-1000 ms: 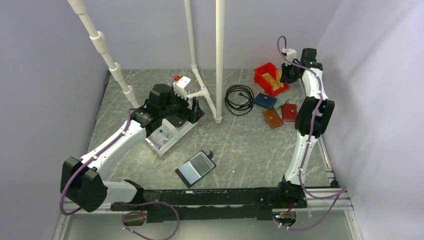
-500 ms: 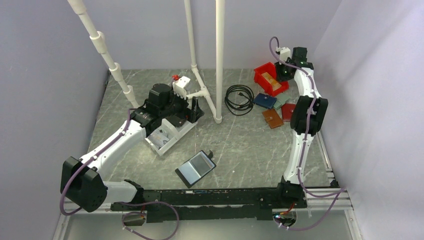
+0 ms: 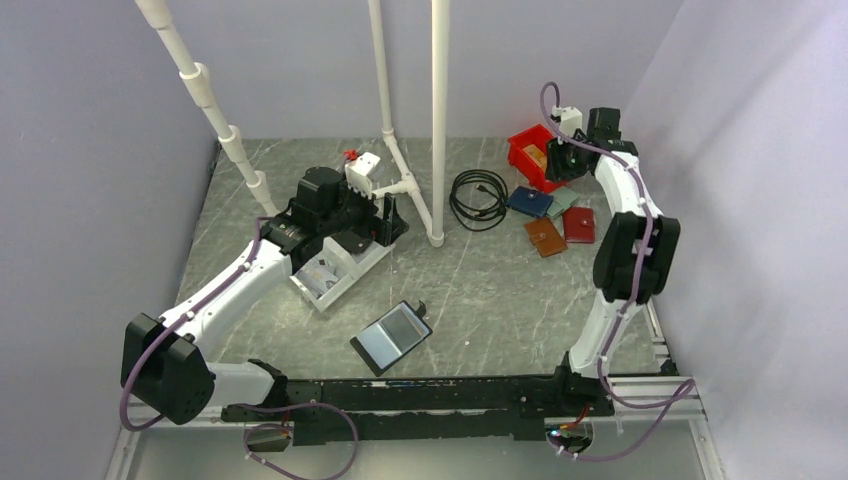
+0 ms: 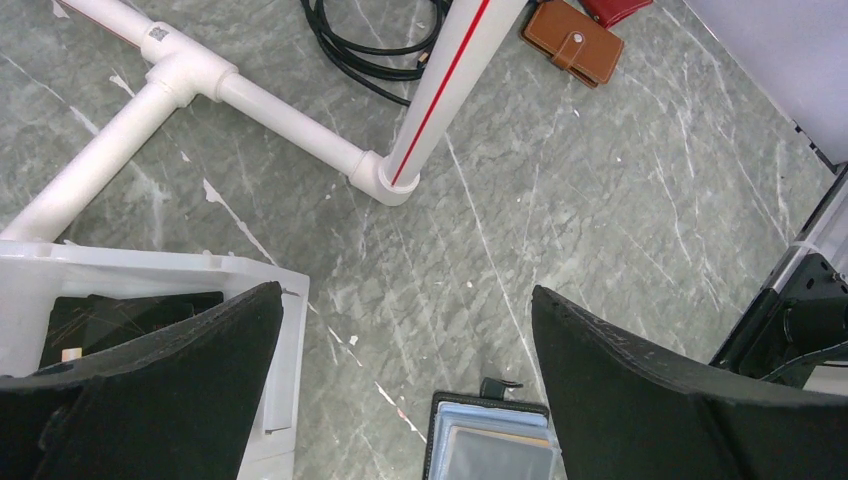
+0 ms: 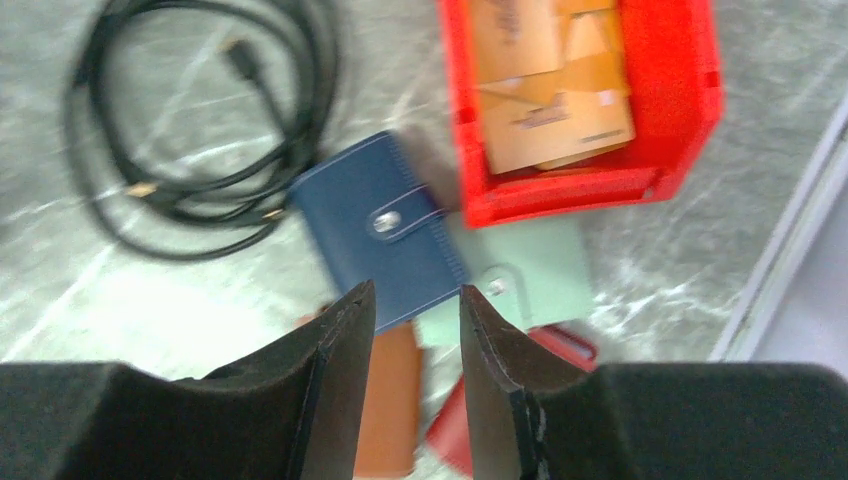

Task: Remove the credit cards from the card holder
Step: Place the credit card in the storage box, then remove the credit card from the card holder.

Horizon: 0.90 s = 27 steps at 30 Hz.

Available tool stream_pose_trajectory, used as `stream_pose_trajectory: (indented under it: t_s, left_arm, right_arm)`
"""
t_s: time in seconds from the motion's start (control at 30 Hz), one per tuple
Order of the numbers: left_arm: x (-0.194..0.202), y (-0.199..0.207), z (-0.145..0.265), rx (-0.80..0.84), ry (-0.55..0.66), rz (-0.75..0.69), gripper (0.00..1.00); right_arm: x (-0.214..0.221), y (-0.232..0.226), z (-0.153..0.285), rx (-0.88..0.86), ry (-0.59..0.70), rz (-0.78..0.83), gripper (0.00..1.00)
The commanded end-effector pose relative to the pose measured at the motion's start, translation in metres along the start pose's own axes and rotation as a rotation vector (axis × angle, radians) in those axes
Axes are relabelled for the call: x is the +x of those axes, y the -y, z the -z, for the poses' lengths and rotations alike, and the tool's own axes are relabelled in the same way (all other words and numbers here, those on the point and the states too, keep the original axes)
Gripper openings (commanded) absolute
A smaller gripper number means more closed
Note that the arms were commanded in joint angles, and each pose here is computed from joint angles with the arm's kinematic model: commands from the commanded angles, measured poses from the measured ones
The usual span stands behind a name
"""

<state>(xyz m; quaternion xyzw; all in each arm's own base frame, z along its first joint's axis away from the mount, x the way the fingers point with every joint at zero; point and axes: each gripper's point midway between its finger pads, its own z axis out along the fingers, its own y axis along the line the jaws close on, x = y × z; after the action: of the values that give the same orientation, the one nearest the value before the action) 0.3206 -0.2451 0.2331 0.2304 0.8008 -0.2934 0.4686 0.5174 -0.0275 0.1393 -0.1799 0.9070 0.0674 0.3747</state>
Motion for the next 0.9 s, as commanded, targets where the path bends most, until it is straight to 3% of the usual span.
stream_pose_trajectory:
  t_s: [0.0,0.3,0.47,0.67,0.87]
  left_arm:
    - [-0.016,0.009,0.004,0.040,0.045,0.009,0.99]
    - [-0.009,0.015,-0.002,0.081,0.011,0.040,0.99]
    - [-0.009,0.026,0.002,0.133,0.001,0.067,0.98]
    - [0.008,0.042,0.017,0.187,-0.003,0.207,0.98]
    - [0.028,0.048,0.030,0.195,0.047,0.403,0.96]
  right_arm:
    - [-0.021,-0.059,0.045,-0.146,0.126,0.058,0.40]
    - [0.003,-0.139,0.106,-0.356,0.210,0.099,0.41]
    - [0.019,-0.180,0.143,-0.480,0.320,0.156,0.45]
    - [0.057,-0.219,0.159,-0.607,0.401,0.194,0.51]
    - [0.061,-0.233,0.165,-0.701,0.400,0.170,0.51]
